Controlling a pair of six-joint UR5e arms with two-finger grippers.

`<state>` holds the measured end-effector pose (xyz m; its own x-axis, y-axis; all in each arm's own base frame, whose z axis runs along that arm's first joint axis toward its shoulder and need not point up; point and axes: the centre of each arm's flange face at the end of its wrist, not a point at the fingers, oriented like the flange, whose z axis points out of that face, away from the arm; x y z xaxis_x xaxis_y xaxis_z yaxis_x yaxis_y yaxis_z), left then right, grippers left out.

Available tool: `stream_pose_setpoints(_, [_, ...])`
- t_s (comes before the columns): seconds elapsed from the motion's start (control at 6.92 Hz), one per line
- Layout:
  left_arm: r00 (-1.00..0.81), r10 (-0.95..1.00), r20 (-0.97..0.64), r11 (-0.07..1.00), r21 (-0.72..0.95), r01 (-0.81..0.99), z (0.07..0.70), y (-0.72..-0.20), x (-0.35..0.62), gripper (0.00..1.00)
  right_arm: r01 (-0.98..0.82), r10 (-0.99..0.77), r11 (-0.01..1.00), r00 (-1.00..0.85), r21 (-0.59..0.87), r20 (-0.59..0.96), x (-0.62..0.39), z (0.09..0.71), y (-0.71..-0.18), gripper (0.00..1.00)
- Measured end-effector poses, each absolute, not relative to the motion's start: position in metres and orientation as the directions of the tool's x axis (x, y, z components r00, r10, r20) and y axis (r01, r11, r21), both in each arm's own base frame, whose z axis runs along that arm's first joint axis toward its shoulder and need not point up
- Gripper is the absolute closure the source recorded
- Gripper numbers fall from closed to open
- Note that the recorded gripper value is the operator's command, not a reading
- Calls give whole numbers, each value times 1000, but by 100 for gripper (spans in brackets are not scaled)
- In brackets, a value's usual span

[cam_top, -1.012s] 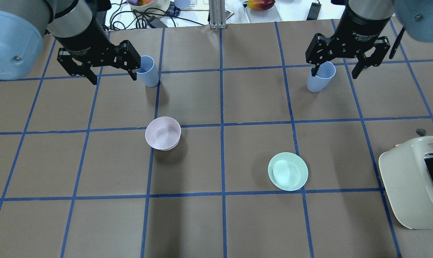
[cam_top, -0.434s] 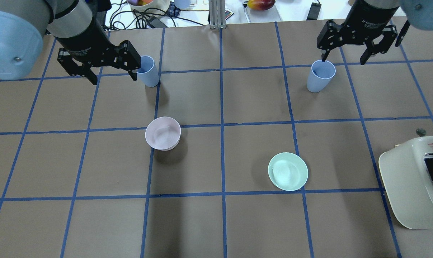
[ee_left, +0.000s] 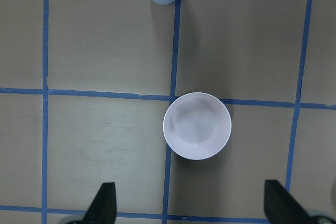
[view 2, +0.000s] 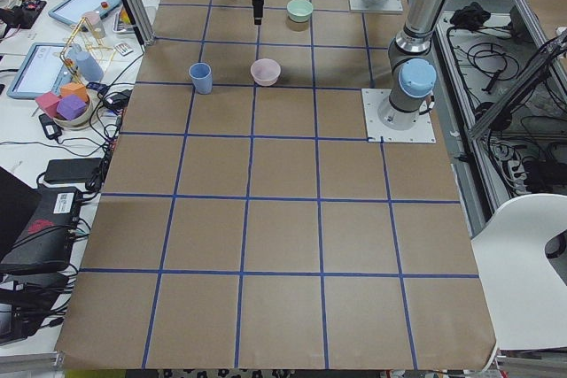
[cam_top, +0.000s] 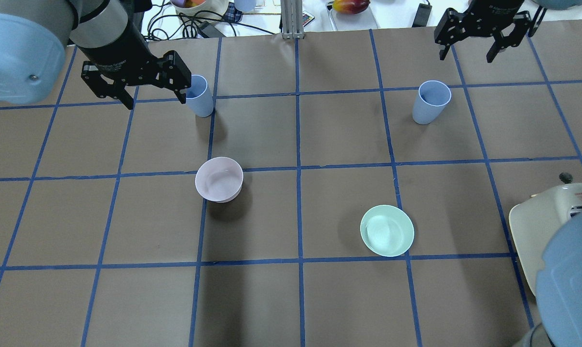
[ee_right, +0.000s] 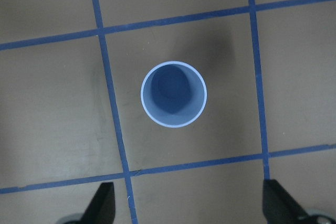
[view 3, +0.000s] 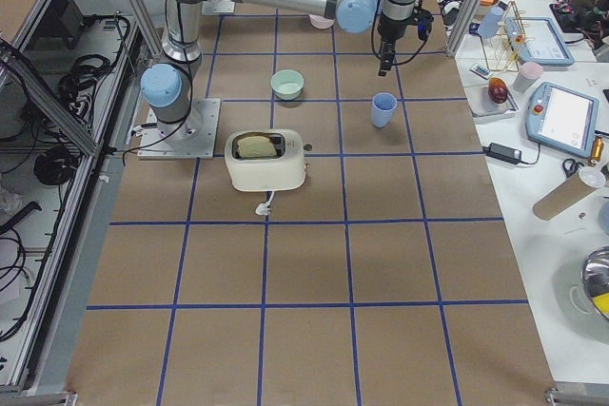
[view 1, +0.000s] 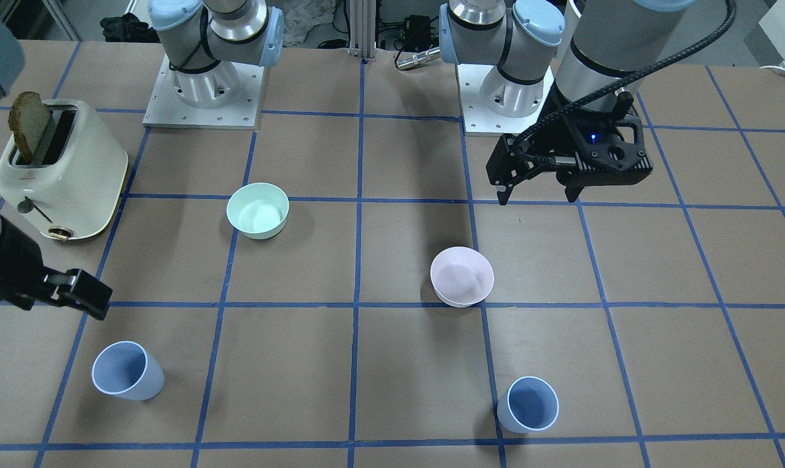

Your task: Stack blue cups with both arms

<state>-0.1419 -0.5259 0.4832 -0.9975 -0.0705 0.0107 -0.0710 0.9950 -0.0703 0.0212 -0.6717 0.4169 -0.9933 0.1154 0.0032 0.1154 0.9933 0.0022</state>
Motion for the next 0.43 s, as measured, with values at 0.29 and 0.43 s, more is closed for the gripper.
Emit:
stream_pose_setpoints(0.29, [-998,-65,10,996,-58,-66,458,-551,-143,0,87,87,996,-996,20,-2,3,372,-702,0])
stream_pose_setpoints(0.43, [-998,-61,11,996,-66,-61,434,-574,-144,0,69,69,997,-998,34,-4,-4,353,-709,0])
